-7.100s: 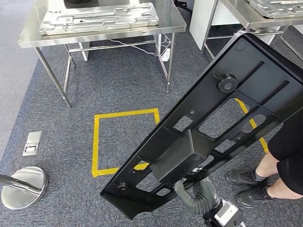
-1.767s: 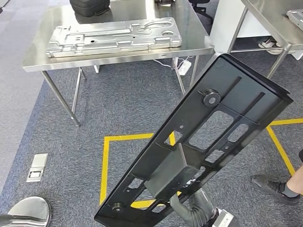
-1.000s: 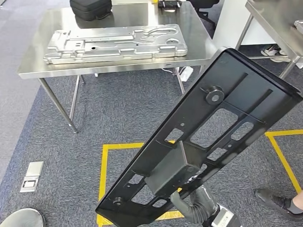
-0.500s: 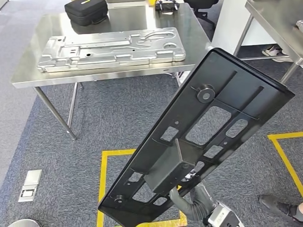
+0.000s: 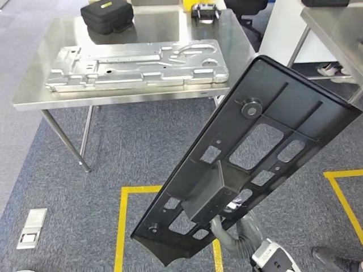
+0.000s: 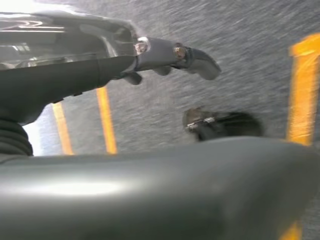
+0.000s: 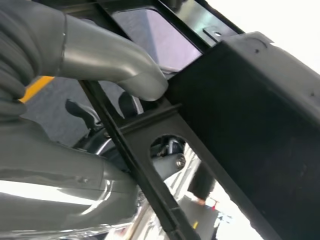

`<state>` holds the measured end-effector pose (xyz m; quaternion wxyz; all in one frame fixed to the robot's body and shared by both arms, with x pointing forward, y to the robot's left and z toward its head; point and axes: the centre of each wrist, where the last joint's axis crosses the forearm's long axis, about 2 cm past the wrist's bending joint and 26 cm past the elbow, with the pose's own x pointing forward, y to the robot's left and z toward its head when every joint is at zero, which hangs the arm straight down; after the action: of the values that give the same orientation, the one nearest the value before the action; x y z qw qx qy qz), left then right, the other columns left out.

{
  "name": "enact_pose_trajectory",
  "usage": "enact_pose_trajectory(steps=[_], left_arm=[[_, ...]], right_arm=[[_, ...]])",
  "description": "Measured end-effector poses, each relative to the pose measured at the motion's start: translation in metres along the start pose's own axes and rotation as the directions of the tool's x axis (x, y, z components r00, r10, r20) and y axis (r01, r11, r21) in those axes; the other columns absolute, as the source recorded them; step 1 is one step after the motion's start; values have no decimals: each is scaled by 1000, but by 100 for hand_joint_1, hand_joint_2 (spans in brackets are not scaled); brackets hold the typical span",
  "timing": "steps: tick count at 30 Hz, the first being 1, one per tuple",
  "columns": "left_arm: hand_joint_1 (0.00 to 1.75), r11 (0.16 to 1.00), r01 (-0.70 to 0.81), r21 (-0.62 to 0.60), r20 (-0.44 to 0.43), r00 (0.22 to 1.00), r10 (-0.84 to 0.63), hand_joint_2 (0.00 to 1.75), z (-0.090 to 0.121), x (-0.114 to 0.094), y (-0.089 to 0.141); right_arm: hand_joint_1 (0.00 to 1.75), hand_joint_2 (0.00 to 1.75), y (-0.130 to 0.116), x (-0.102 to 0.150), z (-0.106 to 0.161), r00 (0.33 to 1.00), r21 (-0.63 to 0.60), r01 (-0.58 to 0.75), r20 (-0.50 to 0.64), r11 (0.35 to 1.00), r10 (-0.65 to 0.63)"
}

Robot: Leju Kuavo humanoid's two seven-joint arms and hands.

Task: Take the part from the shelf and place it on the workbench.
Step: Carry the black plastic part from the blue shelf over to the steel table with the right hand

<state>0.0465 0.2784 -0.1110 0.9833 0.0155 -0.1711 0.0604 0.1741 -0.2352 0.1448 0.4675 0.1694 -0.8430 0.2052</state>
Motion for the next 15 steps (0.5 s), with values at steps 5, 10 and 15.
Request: enact_pose_trajectory(steps=[5, 10, 15], left_arm=[[0, 1000, -11, 2, 8, 1000, 11, 175, -1, 3, 0], [0, 1000, -9, 2, -1, 1000, 9, 175, 0, -2, 0], [0, 1000, -5, 3, -6, 1000, 5, 175, 1, -3, 0]], right_arm=[[175, 175, -9, 6, -2, 999, -17, -44, 1, 999, 44], [175, 175, -10, 7, 0, 999, -21, -52, -3, 998, 52], [175, 175, -12, 10, -1, 997, -30, -82, -9, 996, 82]])
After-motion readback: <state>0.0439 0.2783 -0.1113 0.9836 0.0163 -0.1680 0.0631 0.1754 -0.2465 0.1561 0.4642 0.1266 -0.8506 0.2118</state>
